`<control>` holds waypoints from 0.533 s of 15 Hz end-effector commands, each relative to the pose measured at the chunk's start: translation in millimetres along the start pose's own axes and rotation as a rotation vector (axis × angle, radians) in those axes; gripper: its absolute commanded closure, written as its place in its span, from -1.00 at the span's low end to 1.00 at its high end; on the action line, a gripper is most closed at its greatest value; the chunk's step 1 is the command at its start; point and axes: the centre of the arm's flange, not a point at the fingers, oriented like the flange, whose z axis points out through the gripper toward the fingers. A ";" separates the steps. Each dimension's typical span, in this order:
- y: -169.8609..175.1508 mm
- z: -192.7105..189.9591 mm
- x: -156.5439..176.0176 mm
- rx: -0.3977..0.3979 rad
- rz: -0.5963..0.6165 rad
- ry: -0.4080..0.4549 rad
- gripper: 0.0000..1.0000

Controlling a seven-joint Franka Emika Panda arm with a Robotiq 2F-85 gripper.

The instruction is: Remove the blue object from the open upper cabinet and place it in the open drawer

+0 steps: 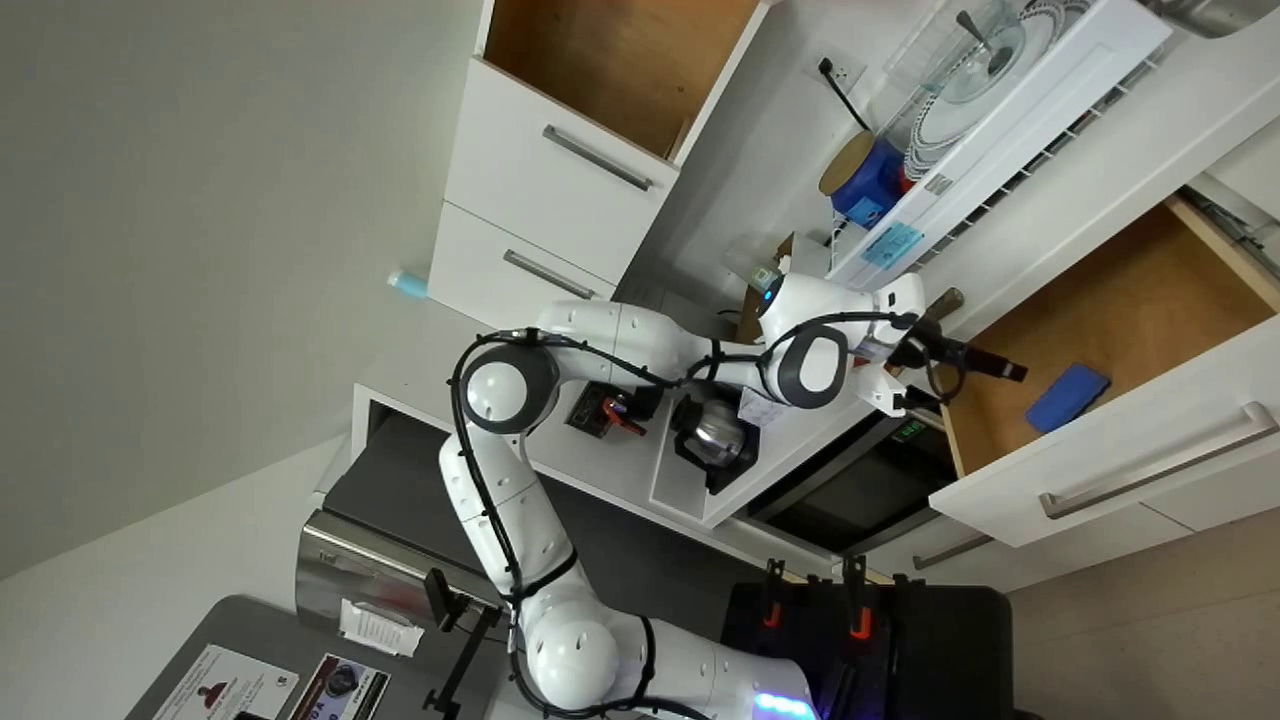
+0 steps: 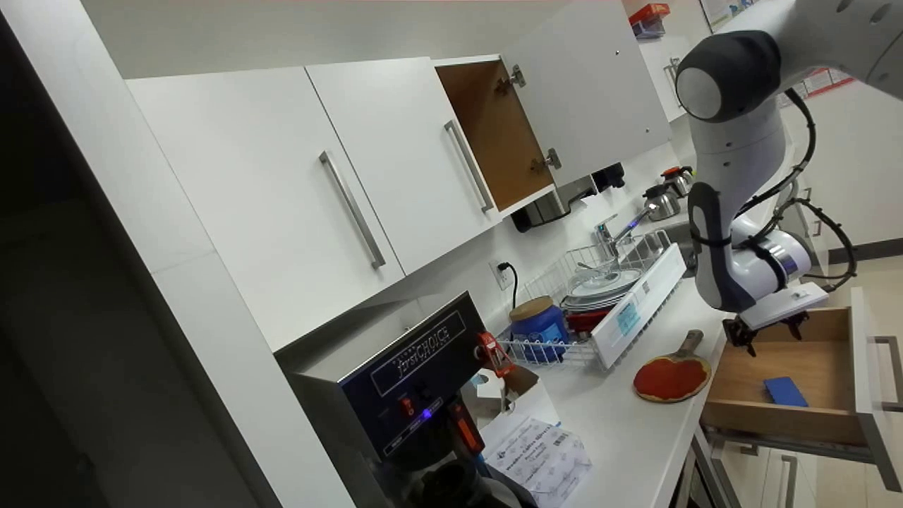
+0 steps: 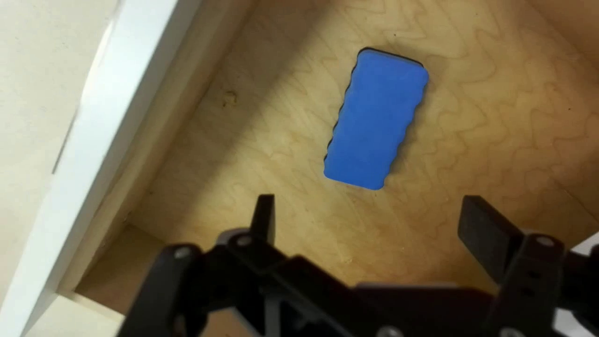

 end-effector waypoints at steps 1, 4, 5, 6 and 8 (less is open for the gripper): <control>27.1 -53.1 -18.3 0.042 -0.040 -0.022 -1.00; 45.7 -85.9 -26.7 0.054 -0.083 -0.041 -1.00; 50.7 -95.6 -29.6 0.057 -0.099 -0.045 -1.00; 54.3 -103.5 -31.2 0.063 -0.109 -0.051 -1.00; 58.8 -116.4 -32.4 0.074 -0.129 -0.062 -1.00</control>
